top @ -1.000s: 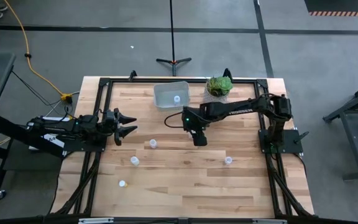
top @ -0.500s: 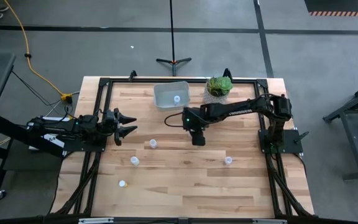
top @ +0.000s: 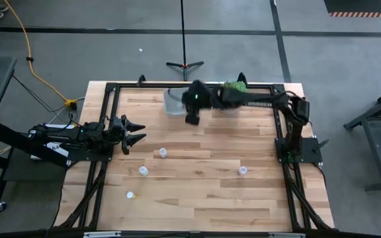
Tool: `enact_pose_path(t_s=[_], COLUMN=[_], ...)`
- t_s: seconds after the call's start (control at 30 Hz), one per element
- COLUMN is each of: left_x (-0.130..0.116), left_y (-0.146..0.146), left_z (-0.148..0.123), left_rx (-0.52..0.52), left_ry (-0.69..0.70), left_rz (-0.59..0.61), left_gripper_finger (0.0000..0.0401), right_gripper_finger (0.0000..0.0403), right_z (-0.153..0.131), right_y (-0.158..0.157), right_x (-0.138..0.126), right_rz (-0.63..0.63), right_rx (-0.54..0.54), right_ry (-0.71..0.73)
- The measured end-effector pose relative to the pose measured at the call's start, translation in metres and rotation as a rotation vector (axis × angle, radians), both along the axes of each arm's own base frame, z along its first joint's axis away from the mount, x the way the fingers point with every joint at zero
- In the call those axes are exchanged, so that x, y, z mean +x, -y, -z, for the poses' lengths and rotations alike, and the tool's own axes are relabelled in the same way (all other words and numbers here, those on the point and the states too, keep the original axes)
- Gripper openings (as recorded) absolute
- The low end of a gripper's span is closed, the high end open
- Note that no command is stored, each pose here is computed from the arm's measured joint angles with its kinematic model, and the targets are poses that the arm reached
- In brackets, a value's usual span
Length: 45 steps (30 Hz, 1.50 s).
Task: Pick and place pill bottles into a basket
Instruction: Put the white pill bottle into the gray bin
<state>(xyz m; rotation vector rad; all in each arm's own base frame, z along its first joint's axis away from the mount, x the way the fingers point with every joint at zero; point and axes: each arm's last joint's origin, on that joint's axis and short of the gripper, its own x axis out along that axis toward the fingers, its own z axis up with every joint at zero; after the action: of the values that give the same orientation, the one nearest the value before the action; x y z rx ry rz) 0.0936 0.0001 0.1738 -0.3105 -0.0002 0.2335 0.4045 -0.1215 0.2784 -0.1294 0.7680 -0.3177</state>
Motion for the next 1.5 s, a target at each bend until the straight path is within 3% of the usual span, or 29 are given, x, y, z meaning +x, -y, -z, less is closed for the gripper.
enact_pose_path(t_s=[0.13, 0.3, 0.8, 1.5], left_x=[0.000, 0.000, 0.000, 0.000], left_y=[0.000, 0.000, 0.000, 0.000], left_z=[0.000, 0.000, 0.000, 0.000], left_rx=[0.000, 0.000, 0.000, 0.001], left_ry=[0.000, 0.000, 0.000, 0.000], left_rz=[0.000, 0.000, -0.003, -0.008], left_gripper_finger=[0.0243, 0.0244, 0.0243, 0.0243], right_gripper_finger=[0.0126, 0.0125, 0.0127, 0.0130], right_z=[0.003, 0.019, 0.049, 0.082], right_y=[0.037, 0.060, 0.053, 0.058], right_x=[-0.019, -0.035, -0.028, -0.020], right_rz=[0.118, 0.158, 0.055, 0.039], right_rx=[0.117, 0.218, 0.194, 0.211], right_ry=[-0.050, -0.067, -0.147, -0.224])
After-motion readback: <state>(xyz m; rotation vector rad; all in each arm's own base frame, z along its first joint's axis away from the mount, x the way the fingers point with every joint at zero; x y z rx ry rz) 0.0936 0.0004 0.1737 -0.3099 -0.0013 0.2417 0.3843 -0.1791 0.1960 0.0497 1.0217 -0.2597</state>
